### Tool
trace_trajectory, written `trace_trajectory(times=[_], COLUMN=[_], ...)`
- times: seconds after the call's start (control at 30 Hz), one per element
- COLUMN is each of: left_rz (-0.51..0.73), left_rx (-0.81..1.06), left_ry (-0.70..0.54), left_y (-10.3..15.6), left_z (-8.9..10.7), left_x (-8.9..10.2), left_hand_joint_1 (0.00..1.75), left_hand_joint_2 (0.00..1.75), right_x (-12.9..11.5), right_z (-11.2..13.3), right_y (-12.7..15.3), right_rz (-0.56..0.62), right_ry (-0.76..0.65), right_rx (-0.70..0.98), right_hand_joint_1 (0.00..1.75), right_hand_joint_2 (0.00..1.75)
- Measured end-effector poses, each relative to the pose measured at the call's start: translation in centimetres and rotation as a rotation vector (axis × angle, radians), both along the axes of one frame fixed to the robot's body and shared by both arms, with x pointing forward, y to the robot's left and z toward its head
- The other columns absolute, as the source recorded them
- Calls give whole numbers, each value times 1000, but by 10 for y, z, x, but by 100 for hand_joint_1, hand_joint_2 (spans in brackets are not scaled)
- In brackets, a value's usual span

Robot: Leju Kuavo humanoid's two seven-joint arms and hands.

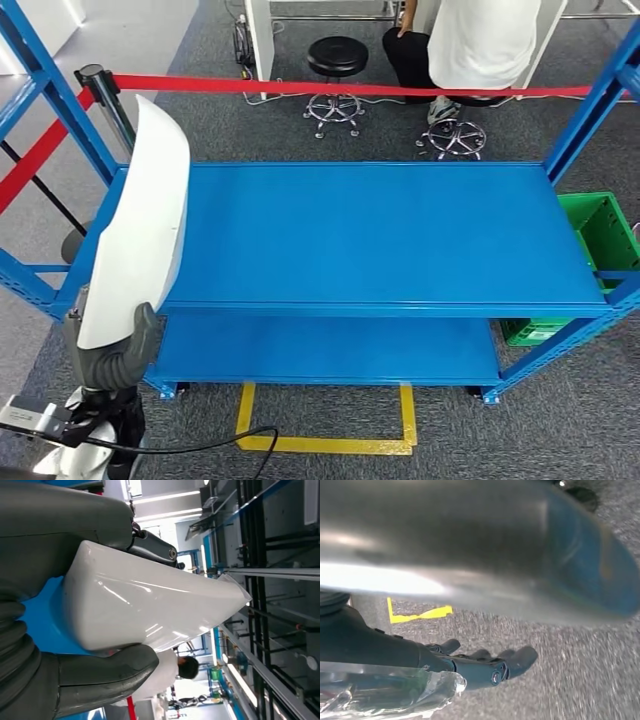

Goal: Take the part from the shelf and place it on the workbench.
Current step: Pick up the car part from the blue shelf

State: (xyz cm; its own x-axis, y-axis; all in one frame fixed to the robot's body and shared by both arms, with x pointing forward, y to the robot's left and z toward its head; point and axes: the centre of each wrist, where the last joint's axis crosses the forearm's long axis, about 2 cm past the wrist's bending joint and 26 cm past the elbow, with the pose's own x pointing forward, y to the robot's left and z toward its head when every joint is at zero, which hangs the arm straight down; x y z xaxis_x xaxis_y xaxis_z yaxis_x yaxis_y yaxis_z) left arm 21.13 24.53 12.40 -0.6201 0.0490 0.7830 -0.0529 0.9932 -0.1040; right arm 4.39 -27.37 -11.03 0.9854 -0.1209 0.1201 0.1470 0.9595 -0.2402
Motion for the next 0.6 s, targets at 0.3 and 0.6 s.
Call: trace_trajectory(times=[0.3,0.6], left_rz=[20,16], left_rx=[-26,-6], left_ry=[7,-2], left_y=[5,8], left_z=[-1,1], left_x=[-6,-9], left_hand_joint_1=[175,175], left_hand_joint_2=[175,175], right_x=[-6,-8], right_z=[-1,-2], right_y=[3,4], right_rz=[3,-16], right_ry=[-118,-142], right_rx=[185,221], right_hand_joint_1=[0,0], right_hand_joint_2=[0,0])
